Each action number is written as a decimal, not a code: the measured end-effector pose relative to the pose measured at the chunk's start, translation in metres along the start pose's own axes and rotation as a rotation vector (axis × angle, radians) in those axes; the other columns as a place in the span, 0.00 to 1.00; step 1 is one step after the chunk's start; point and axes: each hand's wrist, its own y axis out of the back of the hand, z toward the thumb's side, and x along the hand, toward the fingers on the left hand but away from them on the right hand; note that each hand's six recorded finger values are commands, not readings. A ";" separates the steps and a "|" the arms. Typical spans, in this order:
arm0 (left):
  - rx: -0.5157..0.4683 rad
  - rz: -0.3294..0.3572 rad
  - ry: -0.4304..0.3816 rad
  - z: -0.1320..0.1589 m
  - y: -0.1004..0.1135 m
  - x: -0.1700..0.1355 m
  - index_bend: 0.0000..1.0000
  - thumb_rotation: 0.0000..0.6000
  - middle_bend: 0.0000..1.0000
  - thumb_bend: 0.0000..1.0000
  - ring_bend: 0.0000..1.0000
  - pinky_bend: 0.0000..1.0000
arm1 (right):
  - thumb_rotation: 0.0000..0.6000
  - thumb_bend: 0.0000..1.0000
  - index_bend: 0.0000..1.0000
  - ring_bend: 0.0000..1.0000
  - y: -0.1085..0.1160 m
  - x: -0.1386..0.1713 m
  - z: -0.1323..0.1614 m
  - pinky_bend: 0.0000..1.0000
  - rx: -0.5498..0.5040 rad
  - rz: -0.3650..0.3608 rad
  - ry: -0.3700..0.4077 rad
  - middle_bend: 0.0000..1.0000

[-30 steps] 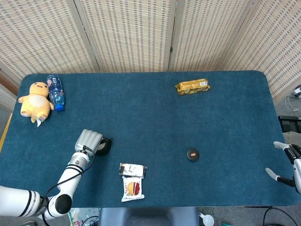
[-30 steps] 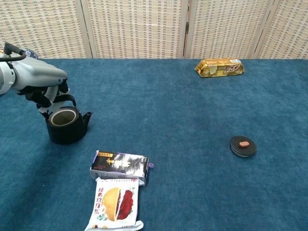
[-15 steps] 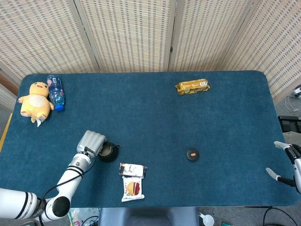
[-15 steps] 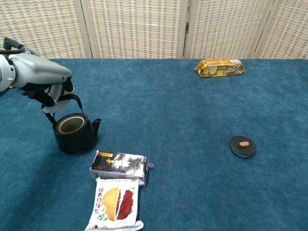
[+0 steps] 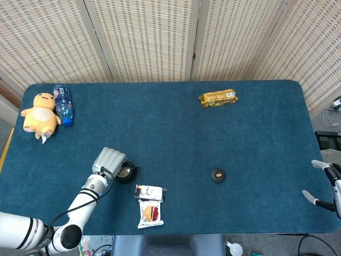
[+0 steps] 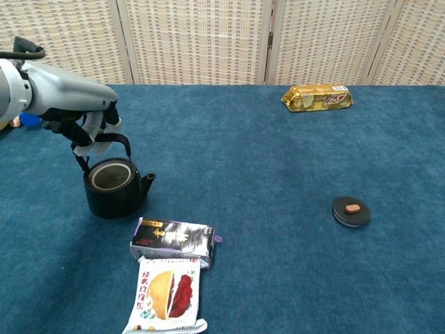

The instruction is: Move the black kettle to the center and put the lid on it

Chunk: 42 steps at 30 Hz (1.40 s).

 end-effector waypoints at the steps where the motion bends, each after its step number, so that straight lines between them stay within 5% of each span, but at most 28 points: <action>1: 0.002 0.002 -0.003 0.002 0.002 0.000 0.61 1.00 0.76 1.00 0.48 0.69 | 1.00 0.01 0.26 0.24 0.000 0.000 0.000 0.27 -0.001 0.000 0.000 0.32; 42: -0.013 0.007 -0.086 0.062 0.060 0.040 0.65 1.00 0.80 1.00 0.50 0.69 | 1.00 0.01 0.26 0.24 0.005 -0.010 -0.014 0.27 -0.058 0.020 -0.026 0.32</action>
